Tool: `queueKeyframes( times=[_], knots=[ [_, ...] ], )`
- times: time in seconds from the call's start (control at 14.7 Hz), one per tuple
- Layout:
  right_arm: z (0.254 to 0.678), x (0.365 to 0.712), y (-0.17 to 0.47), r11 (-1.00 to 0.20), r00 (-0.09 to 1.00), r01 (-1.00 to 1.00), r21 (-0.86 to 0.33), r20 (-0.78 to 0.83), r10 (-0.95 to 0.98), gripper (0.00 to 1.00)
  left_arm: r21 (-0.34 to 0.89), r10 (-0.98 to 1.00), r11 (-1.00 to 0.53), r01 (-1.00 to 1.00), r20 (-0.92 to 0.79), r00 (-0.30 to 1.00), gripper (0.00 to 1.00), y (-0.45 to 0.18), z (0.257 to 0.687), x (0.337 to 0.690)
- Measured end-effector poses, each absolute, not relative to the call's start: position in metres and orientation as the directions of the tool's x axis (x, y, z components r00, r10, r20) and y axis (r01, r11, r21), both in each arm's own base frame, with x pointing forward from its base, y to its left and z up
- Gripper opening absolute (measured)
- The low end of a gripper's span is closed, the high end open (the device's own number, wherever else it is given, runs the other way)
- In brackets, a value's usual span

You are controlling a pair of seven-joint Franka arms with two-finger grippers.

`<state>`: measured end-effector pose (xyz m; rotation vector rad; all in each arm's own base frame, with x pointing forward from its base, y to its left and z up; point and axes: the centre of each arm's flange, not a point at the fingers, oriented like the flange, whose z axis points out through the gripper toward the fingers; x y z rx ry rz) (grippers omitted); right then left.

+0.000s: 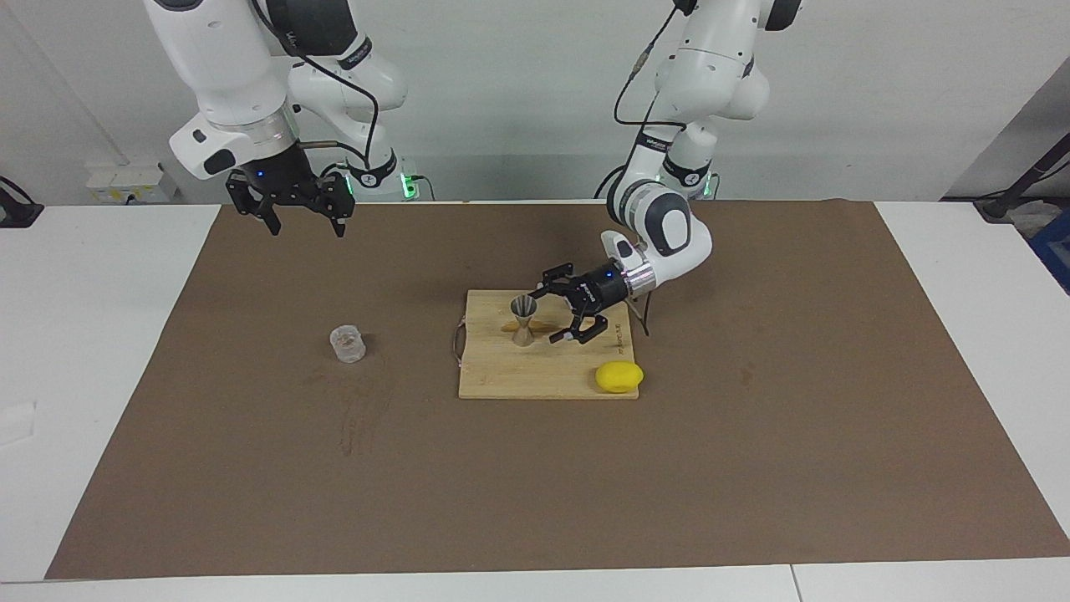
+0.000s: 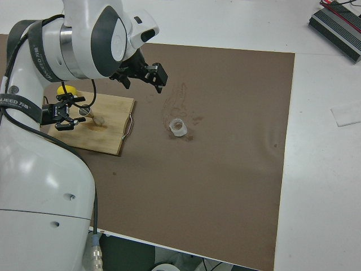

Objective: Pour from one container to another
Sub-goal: 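Lower the metal cup onto the board and open the left gripper, then withdraw the left gripper while the right gripper opens toward the glass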

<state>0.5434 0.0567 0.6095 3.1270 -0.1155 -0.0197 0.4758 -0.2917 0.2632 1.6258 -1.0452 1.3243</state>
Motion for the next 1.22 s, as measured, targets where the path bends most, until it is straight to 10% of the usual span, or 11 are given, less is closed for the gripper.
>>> queueKeyframes(
  times=[0.68, 1.22],
  knots=[
    [0.570, 0.548, 0.053, -0.905, 0.904, -0.425, 0.027, -0.028, -0.426, 1.00, -0.071, -0.230, -0.263, -0.962, 0.973, -0.009, 1.00, -0.181, 0.280, 0.504],
    [0.469, 0.560, 0.000, -0.630, 0.621, -0.776, -0.004, -0.179, -0.763, 1.00, -0.109, -0.417, -0.022, -0.994, 0.904, -0.090, 1.00, -0.019, 0.324, 0.514]
  ],
)
